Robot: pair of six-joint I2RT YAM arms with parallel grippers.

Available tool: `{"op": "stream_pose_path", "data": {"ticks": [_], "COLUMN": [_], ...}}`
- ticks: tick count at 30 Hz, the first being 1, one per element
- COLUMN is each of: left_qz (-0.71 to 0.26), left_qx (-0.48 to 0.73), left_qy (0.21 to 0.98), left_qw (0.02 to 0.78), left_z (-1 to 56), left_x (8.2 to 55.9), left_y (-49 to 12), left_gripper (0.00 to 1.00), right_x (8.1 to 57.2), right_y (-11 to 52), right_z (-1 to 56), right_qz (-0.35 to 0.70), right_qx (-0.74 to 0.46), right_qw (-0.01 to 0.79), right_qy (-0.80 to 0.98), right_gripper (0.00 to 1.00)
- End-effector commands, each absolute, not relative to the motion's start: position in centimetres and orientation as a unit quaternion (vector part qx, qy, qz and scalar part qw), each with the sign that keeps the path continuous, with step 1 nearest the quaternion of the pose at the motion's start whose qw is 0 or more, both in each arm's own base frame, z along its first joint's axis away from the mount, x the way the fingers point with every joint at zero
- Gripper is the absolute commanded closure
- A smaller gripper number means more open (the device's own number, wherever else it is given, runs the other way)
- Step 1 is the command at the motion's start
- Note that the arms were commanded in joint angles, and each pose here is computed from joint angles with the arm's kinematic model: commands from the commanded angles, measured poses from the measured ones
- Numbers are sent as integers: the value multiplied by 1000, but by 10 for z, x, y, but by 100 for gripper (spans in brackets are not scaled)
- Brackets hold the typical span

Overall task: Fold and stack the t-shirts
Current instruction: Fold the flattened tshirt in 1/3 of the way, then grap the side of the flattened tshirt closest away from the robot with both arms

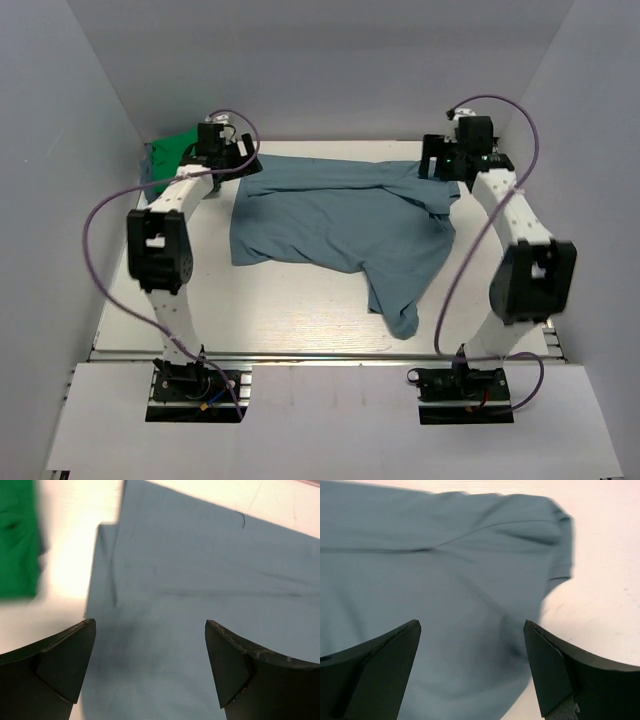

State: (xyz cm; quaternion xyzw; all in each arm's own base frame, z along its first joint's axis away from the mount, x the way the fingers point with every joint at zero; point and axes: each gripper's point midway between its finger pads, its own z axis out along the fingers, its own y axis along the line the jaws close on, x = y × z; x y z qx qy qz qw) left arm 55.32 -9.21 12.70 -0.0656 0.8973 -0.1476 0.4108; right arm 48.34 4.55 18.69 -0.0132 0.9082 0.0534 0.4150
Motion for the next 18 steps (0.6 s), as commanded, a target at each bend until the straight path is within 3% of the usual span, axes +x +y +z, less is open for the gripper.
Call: {"op": "stream_pose_path", "data": {"ticks": [1,4,5,8,12,18], "left_qz": [-96,-64,-69,-72,-73,-71], "left_qx": [-90,-151,-165,-192,-213,-217], "left_qy": [880,897,885,896,901,904], "left_qw": [456,411,429,395,372,361], "left_z": [192,158,175,135,118,111], "left_x": [499,430,428,378,354,337], "left_y": [-63,-44,-43,-40,-39,-38], "left_gripper": [0,0,0,0,0,0], "right_x": [424,358,334,280,212,206], "right_y": [79,148,162,190,228,227], "right_z": [198,173,156,128,91,67], "right_qz": [55,104,132,156,171,116], "right_qx": [-54,-146,-169,-209,-286,-259], "right_qw": [418,373,340,283,202,216], "right_qy": [905,911,916,923,921,934], "right_gripper": [11,9,9,9,9,9]}}
